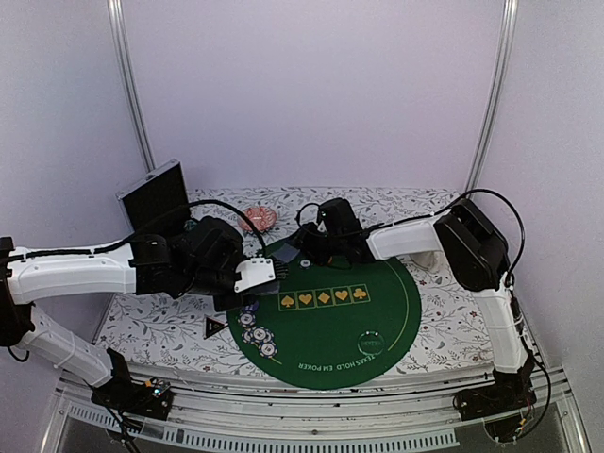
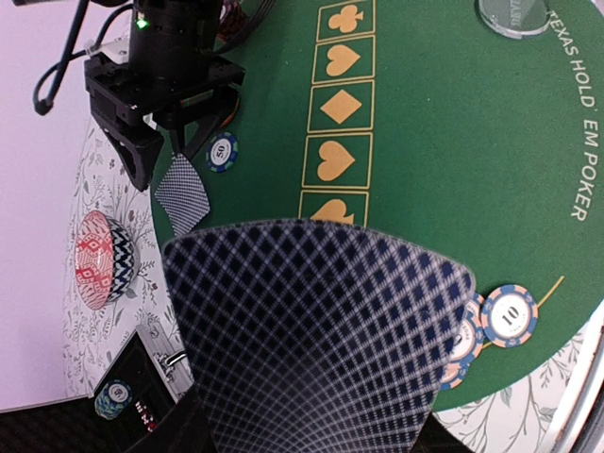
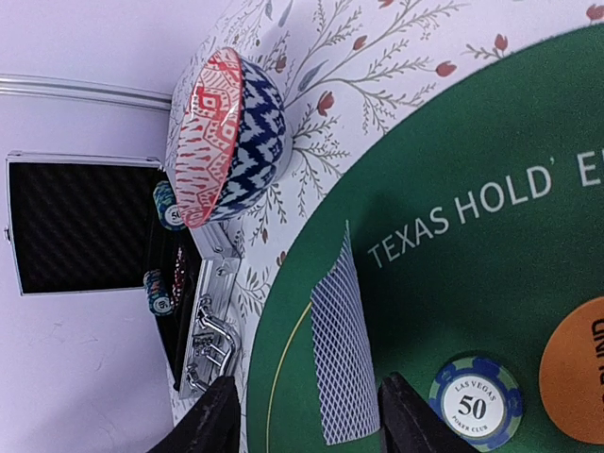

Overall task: Distribute texas hold em gaming equipment
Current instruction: Distribute the poker card in the big blind area, then pick up the poker card from the face-down deck piles, then distribute the poker card in the small blind area, then pick up the poker card from the face-down deck piles.

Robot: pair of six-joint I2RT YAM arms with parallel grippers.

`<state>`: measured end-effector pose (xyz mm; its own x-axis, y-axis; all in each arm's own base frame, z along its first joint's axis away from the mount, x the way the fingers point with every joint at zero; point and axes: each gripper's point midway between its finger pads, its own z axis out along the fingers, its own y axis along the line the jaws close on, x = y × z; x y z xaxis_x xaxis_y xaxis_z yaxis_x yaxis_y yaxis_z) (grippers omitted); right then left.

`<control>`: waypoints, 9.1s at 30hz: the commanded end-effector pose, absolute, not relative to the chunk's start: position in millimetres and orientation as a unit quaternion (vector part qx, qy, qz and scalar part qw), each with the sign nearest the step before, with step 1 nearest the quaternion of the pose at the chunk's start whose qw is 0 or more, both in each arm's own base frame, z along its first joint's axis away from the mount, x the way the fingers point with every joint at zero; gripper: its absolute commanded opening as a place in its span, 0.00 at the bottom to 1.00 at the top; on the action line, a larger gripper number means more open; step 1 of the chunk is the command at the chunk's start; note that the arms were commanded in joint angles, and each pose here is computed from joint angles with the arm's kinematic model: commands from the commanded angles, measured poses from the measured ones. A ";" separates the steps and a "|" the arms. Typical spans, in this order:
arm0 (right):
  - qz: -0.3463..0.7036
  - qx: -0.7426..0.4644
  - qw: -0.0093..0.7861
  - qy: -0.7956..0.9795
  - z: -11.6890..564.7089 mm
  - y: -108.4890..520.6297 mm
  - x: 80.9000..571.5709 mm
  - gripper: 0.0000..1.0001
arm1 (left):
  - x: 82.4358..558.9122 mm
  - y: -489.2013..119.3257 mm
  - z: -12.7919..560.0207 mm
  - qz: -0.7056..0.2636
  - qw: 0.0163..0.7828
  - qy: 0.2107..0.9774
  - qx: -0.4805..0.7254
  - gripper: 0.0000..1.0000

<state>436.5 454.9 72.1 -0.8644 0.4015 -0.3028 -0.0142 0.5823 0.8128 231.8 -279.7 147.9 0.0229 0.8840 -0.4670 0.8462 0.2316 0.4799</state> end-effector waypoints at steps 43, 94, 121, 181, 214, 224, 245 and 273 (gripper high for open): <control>0.517 -0.293 0.206 0.778 196.0 472.0 255.0 0.99 | 231.6 -283.2 155.9 0.023 0.377 0.688 0.620 0.50; 0.457 -0.268 0.189 0.827 179.4 462.5 252.8 0.46 | 232.9 -284.9 150.3 0.022 0.369 0.690 0.623 0.50; 0.444 -0.270 0.181 0.835 190.8 457.7 245.5 0.31 | 232.3 -284.8 149.3 0.021 0.368 0.689 0.624 0.50; 0.396 -0.345 0.014 0.851 103.0 414.6 151.1 0.02 | 234.0 -283.5 150.6 0.026 0.370 0.690 0.622 0.50; 0.295 -0.260 0.166 0.904 121.5 393.4 222.5 0.99 | 233.1 -284.4 153.8 0.021 0.373 0.688 0.622 0.50; 0.468 -0.277 0.298 0.784 234.2 437.4 230.7 0.99 | 231.2 -286.7 158.0 0.013 0.378 0.685 0.623 0.50; 0.482 -0.234 0.271 0.800 213.0 428.8 252.7 0.99 | 228.7 -289.6 158.0 0.004 0.378 0.681 0.627 0.50; 0.513 -0.230 0.224 0.796 195.5 450.2 251.2 0.99 | 229.1 -297.5 175.8 -0.006 0.411 0.658 0.630 0.49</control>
